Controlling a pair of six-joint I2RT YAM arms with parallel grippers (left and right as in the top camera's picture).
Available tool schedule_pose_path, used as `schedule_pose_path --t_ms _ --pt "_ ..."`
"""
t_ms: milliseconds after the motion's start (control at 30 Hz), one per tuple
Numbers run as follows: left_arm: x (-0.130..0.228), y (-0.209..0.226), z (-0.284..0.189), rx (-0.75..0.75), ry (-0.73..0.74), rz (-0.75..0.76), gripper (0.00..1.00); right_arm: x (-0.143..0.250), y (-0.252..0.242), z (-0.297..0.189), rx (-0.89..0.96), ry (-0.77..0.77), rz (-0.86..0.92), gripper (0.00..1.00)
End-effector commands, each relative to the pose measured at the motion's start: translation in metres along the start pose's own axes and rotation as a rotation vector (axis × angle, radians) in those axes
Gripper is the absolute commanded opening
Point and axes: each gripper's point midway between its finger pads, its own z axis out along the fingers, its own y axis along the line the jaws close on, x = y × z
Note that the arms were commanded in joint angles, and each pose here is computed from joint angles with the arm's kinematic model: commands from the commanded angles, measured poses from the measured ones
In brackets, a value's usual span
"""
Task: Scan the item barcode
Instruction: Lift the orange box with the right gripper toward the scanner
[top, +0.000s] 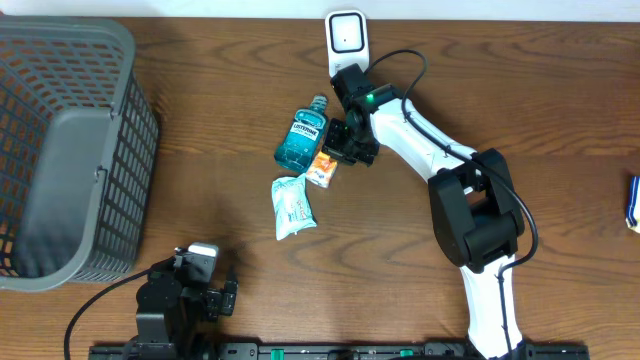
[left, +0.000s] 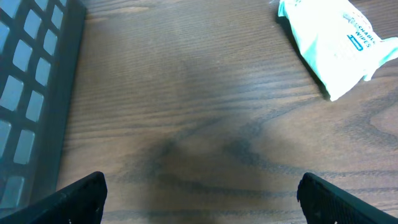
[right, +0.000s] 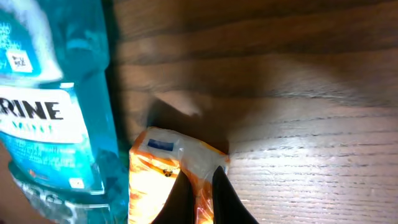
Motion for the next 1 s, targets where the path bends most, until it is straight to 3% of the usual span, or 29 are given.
schedule_pose_path --t_ms 0,167,300,533,767,967 --pt "0.011 -0.003 0.002 0.011 0.040 -0.006 0.98 0.023 -0.002 0.011 -0.080 0.140 -0.105 0.01" --pt "0.011 -0.003 0.002 0.011 0.040 -0.006 0.98 0.032 0.022 -0.026 -0.465 0.306 -0.276 0.01" --pt "0.011 -0.003 0.002 0.011 0.040 -0.006 0.98 0.026 0.017 -0.058 -0.678 0.330 -0.356 0.01" --pt "0.011 -0.003 0.002 0.011 0.040 -0.006 0.98 0.015 0.011 -0.087 -0.890 0.198 -0.621 0.01" --pt "0.011 -0.003 0.002 0.011 0.040 -0.006 0.98 0.022 0.037 -0.135 -1.267 -0.035 -0.925 0.01" --pt "0.011 -0.003 0.002 0.011 0.040 -0.006 0.98 0.036 0.053 -0.129 -1.295 -0.045 -1.022 0.01"
